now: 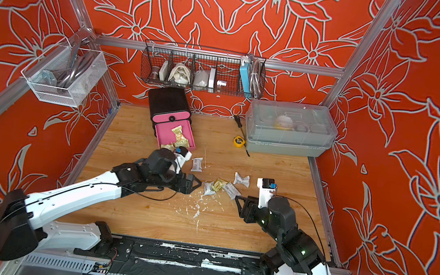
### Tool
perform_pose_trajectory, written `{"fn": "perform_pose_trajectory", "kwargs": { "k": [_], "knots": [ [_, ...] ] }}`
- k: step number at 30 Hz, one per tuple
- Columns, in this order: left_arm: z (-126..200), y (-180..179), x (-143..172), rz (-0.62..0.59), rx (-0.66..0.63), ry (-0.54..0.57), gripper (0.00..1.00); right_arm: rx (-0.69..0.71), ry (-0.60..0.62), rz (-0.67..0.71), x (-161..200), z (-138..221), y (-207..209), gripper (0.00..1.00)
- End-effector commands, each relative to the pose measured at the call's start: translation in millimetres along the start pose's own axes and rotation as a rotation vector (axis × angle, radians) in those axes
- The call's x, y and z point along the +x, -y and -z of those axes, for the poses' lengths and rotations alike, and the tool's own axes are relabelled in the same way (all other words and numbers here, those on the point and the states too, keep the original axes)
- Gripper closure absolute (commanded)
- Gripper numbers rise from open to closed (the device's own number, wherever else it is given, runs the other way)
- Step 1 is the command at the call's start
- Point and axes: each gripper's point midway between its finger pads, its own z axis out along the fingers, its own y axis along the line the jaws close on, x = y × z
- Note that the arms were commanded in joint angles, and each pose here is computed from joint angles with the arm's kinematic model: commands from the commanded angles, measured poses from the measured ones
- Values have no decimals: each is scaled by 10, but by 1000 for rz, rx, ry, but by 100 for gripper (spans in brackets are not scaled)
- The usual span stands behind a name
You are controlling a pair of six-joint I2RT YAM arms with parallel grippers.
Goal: Place the cookies into the drawer by color
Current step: Pick up the cookie at the center of the board.
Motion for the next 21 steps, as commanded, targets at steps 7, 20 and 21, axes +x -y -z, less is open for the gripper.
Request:
{"fn": "perform_pose_trajectory", "kwargs": {
  "k": [7,20,21],
  "knots": [
    [-702,6,17,-137,-203,-112,17,-23,-122,-68,406,89,81,40],
    [-1378,-101,122,-178,-290,-235,37,-42,-47,-169,482,10,190,38],
    [-1413,-153,111,-182,-318,-227,39,-36,-48,-157,482,19,197,38]
  ]
}}
